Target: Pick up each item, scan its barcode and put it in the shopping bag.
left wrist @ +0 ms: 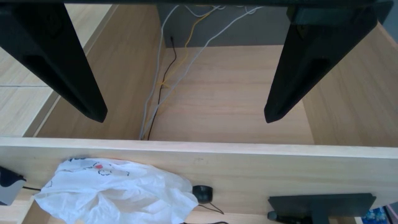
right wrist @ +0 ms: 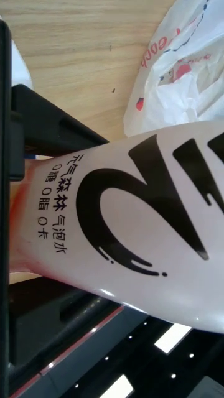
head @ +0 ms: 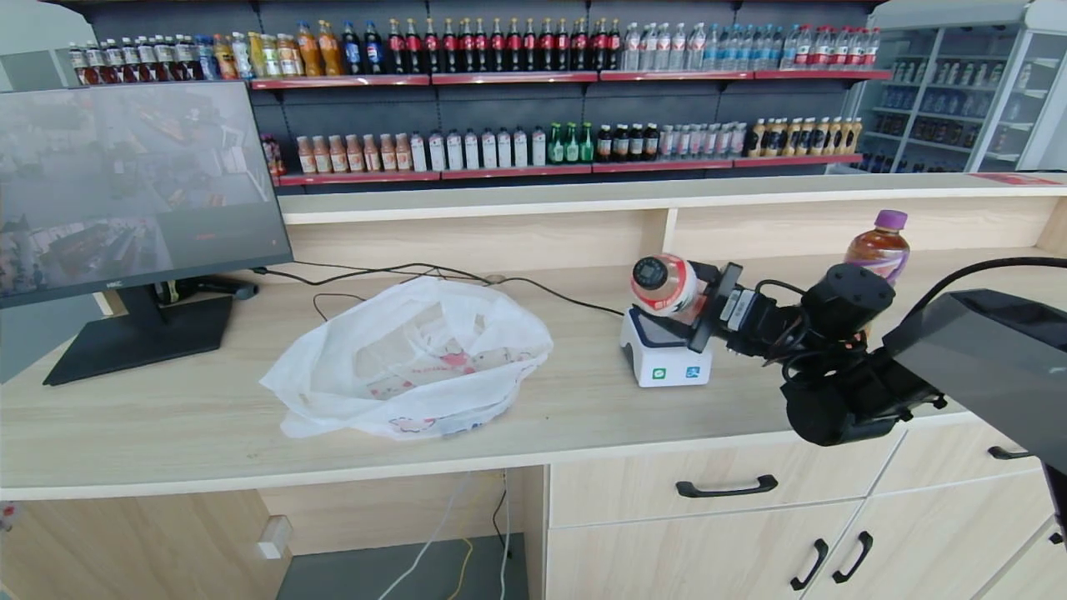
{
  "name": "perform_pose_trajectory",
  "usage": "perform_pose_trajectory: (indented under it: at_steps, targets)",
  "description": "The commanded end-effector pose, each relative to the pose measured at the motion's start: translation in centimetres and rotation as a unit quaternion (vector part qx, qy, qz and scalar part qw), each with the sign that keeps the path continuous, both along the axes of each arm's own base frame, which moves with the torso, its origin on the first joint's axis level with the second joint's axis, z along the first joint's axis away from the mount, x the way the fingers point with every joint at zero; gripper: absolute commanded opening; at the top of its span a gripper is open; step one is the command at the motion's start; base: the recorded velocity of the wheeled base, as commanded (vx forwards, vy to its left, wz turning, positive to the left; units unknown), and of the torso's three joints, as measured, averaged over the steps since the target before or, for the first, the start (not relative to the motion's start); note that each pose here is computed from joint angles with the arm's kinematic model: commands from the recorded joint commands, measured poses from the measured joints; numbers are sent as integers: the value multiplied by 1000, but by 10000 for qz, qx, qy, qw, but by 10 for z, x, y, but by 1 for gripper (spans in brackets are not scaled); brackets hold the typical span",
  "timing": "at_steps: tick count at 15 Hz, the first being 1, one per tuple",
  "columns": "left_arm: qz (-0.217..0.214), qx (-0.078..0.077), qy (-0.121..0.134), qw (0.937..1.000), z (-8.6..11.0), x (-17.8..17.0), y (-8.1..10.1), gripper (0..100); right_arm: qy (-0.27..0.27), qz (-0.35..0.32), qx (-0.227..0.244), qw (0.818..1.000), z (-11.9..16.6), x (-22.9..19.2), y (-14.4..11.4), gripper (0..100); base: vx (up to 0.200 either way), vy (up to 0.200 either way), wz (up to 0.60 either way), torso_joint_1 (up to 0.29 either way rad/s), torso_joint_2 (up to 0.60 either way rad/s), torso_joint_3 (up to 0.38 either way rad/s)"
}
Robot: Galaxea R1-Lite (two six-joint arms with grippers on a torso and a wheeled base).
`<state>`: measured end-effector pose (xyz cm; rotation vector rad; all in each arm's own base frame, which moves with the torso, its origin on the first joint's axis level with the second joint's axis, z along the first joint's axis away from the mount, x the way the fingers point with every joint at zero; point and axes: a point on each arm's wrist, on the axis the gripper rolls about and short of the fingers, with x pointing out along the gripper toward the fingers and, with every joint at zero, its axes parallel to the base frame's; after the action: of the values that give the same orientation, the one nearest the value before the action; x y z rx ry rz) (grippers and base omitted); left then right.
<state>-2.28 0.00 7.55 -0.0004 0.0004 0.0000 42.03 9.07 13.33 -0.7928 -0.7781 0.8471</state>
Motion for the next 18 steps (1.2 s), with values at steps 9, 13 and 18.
perform_pose_trajectory:
  at_steps: [9,13,18]
  targets:
    - [0,-6,-2,10000,0,0,0,100,2116,-418,1874,9583,48,-116,45,0,0,0,0,0,0,0]
    - [0,-6,-2,10000,0,0,0,100,2857,-1135,3149,8980,52,-138,39,0,0,0,0,0,0,0]
    - [0,2,-2,10000,0,0,0,100,3028,-1731,3532,8681,42,-143,42,0,0,0,0,0,0,0]
